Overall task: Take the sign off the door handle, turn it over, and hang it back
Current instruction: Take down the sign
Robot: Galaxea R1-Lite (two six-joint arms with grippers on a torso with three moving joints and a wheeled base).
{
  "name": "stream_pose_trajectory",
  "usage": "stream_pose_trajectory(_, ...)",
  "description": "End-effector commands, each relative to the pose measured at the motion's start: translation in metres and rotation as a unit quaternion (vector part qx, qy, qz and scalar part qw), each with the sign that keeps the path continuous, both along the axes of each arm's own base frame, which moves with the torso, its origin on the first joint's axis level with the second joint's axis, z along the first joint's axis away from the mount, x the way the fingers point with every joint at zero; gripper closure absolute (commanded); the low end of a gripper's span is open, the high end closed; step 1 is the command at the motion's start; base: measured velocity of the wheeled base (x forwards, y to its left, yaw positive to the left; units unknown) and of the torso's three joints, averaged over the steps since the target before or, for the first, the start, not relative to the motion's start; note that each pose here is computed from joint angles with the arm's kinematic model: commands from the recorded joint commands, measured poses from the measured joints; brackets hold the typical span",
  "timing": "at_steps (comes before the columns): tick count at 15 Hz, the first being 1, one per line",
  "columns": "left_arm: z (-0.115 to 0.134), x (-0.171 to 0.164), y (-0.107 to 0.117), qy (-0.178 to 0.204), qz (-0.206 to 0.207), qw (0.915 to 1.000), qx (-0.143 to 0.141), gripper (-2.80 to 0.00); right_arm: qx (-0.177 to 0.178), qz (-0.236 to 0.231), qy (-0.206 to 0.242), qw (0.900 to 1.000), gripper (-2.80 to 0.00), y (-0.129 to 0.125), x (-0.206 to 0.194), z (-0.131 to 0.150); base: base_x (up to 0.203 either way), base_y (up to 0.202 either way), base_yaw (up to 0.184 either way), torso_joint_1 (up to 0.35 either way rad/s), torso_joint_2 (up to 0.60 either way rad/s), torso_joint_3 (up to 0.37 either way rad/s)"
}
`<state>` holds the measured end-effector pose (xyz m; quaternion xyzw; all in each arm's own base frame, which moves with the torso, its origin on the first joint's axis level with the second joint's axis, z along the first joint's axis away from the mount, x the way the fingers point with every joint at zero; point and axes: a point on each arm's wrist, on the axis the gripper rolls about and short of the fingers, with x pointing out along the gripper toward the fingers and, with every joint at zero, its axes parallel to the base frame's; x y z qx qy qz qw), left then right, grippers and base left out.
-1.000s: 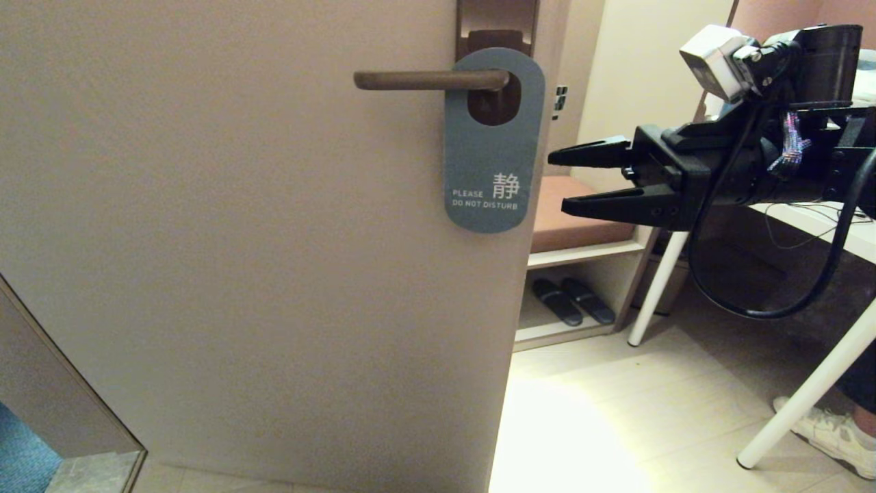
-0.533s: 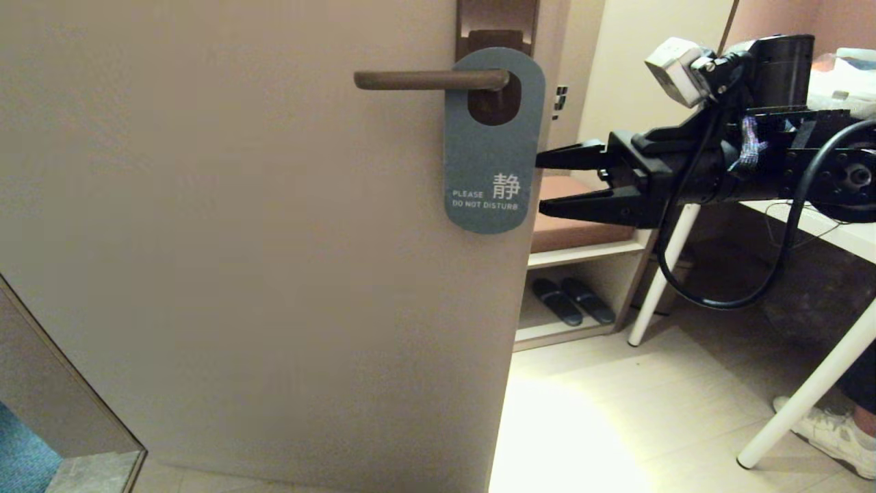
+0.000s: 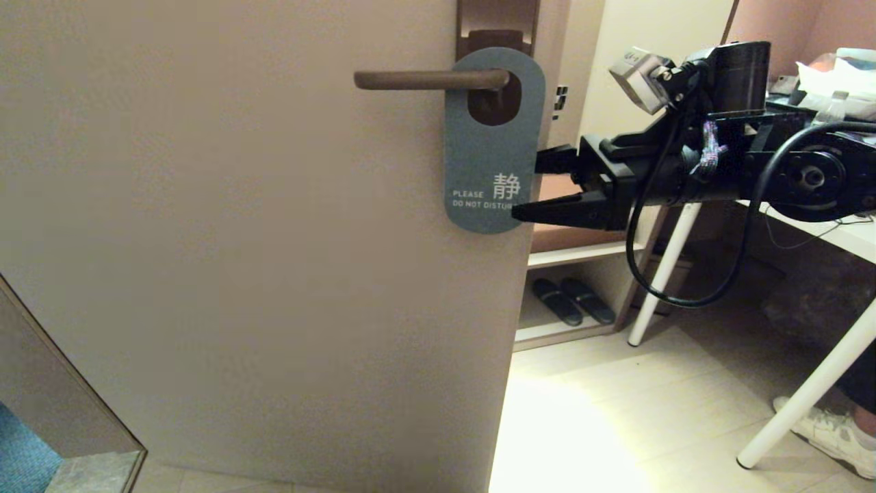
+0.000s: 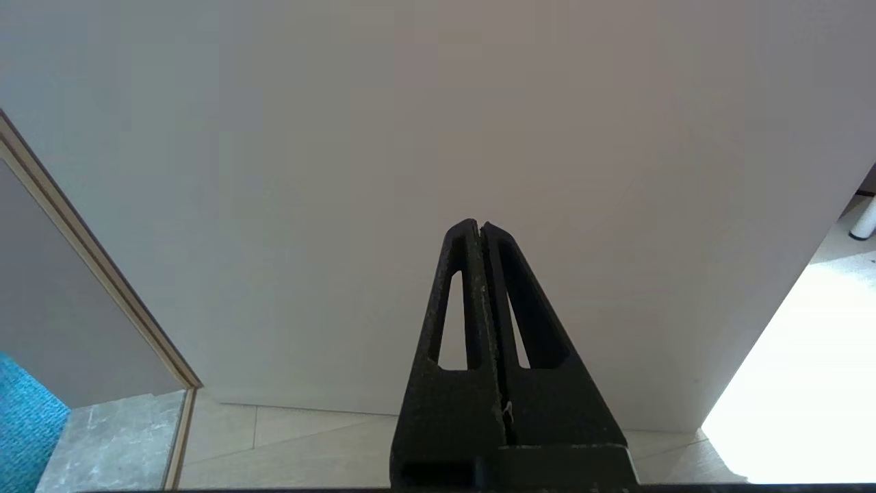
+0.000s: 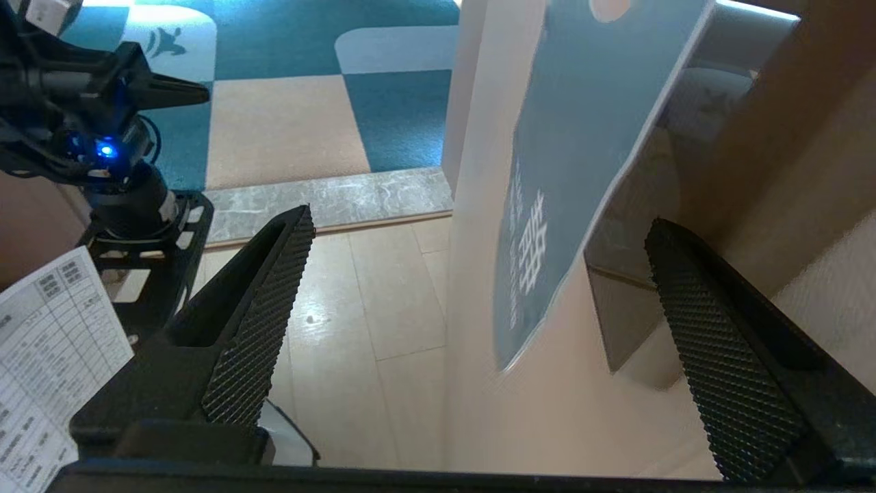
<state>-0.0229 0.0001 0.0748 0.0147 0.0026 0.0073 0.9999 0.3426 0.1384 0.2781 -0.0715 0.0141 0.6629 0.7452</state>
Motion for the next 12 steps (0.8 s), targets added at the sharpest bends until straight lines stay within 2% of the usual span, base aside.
stream_pose_trajectory(1,0.0,0.0,0.0,0.001,0.0,1.0,0.0,0.0,0.0,0.004,-0.002,1.0,-2.8,0.006,0.008,-0.003,0.0,0.0,0.0,0.0,0.0,0.0)
stream_pose_trajectory(7,0.0,0.0,0.0,0.001,0.0,1.0,0.001,0.0,0.001,0.008,-0.011,1.0,-2.8,0.023,0.019,-0.005,0.0,0.0,0.0,0.0,0.0,0.0)
stream_pose_trajectory(12,0.0,0.0,0.0,0.001,0.0,1.0,0.0,0.0,-0.002,-0.001,-0.012,1.0,-2.8,0.025,0.021,-0.005,0.0,0.0,0.0,0.0,0.0,0.0)
